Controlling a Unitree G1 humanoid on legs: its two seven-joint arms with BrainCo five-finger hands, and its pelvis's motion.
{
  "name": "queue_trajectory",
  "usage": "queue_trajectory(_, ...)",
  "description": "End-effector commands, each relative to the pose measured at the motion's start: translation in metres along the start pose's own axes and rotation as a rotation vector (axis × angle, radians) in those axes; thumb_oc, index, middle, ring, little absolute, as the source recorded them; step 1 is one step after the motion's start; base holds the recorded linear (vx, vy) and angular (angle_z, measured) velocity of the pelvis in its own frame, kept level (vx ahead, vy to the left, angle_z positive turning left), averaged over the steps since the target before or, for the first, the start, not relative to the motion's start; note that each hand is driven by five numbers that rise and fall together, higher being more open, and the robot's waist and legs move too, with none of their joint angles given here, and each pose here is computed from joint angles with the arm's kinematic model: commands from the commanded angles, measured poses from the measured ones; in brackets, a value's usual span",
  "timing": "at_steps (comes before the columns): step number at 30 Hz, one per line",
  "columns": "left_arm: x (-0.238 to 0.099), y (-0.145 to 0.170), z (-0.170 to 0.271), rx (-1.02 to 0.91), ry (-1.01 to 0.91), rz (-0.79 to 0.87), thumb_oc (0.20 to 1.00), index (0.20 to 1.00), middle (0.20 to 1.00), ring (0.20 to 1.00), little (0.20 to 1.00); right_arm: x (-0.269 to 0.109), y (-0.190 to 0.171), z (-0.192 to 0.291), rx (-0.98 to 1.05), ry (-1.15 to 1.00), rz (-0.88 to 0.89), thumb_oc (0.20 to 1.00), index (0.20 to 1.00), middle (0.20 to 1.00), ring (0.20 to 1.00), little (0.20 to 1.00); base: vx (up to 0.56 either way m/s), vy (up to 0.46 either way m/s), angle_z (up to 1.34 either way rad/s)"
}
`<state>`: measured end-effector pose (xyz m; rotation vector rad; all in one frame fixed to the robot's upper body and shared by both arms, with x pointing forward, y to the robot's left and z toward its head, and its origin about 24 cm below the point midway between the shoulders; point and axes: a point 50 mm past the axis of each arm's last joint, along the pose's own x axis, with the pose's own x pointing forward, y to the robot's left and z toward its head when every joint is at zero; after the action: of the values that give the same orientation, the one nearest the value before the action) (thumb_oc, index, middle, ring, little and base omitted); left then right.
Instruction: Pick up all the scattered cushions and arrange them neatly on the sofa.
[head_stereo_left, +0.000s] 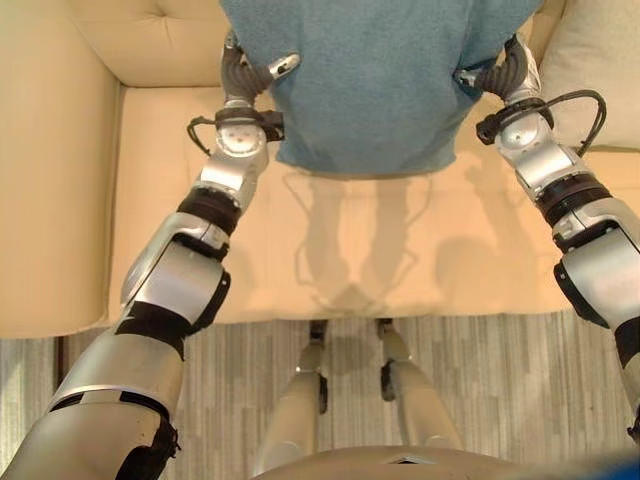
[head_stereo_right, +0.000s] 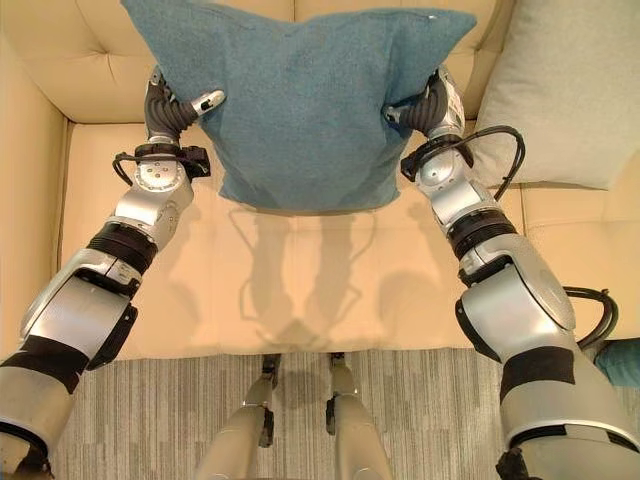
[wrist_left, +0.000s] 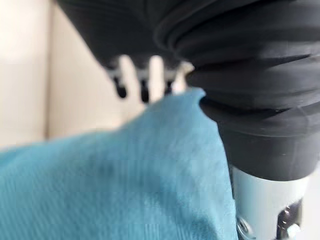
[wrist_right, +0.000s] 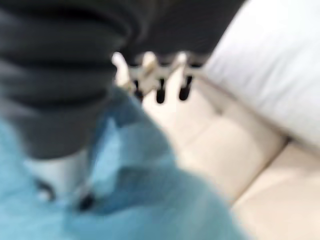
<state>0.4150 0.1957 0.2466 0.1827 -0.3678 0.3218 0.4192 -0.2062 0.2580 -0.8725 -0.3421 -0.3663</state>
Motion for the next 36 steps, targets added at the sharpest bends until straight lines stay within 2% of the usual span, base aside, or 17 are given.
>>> queue_trajectory(1,0.019,0.023,0.05,0.05,-0.178,0.074,1.0,1.0,1.0,1.0,1.0,0.016,-0.04,0.017,-0.047,-0.046,-0.138,1.0,1.0,1.0,1.0,1.0,0.0,0.0,0.0)
queue_trajectory(2,0.019,0.024,0.05,0.05,-0.179,0.074,1.0,1.0,1.0,1.0,1.0,0.016,-0.04,0.017,-0.046,-0.046,-0.139,1.0,1.0,1.0,1.0,1.0,0.0,0.0,0.0)
queue_trajectory(3,0.021,0.041,0.048,0.061,-0.173,0.11,1.0,1.0,1.0,1.0,1.0,0.017,-0.051,0.01,-0.021,-0.019,-0.158,1.0,1.0,1.0,1.0,1.0,0.01,-0.007,0.04)
queue_trajectory(5,0.02,0.054,0.044,0.066,-0.165,0.126,1.0,1.0,1.0,1.0,1.0,0.017,-0.062,0.002,0.005,0.001,-0.173,1.0,1.0,1.0,1.0,1.0,0.0,0.0,0.0)
queue_trajectory(10,0.002,0.058,0.02,0.003,-0.165,0.076,1.0,1.0,1.0,1.0,1.0,0.001,-0.053,-0.024,0.115,0.026,-0.132,1.0,1.0,1.0,1.0,1.0,0.03,-0.008,-0.01)
queue_trajectory(15,-0.066,0.061,-0.051,-0.092,-0.061,-0.021,1.0,1.0,1.0,1.0,1.0,-0.067,-0.012,-0.093,0.232,0.12,0.055,1.0,1.0,1.0,1.0,1.0,0.08,-0.033,0.04)
queue_trajectory(18,-0.109,0.063,-0.094,-0.11,0.081,-0.058,1.0,1.0,1.0,1.0,1.0,-0.114,0.01,-0.132,0.28,0.239,0.14,1.0,1.0,1.0,1.0,1.0,0.07,-0.032,0.1)
queue_trajectory(21,-0.174,0.079,-0.153,-0.042,0.333,-0.101,1.0,1.0,1.0,1.0,1.0,-0.198,0.033,-0.187,0.33,0.484,0.243,1.0,1.0,1.0,1.0,1.0,0.03,-0.067,0.03)
queue_trajectory(22,-0.199,0.088,-0.176,0.017,0.452,-0.126,1.0,1.0,1.0,1.0,1.0,-0.224,0.036,-0.203,0.279,0.565,0.295,1.0,1.0,1.0,1.0,1.0,-0.01,-0.046,-0.01)
queue_trajectory(28,-0.286,0.102,-0.238,0.176,0.858,-0.192,1.0,1.0,1.0,1.0,1.0,-0.309,0.06,-0.239,0.188,0.841,0.471,1.0,1.0,1.0,1.0,1.0,-0.05,-0.024,-0.03)
queue_trajectory(33,-0.366,0.117,-0.273,0.284,1.246,-0.163,1.0,1.0,1.0,1.0,1.0,-0.376,0.075,-0.256,0.122,1.093,0.588,1.0,1.0,1.0,1.0,1.0,-0.05,-0.015,-0.01)
queue_trajectory(36,-0.389,0.121,-0.277,0.329,1.35,-0.169,1.0,1.0,1.0,1.0,1.0,-0.402,0.074,-0.262,0.081,1.197,0.627,1.0,1.0,1.0,1.0,1.0,-0.02,-0.034,0.03)
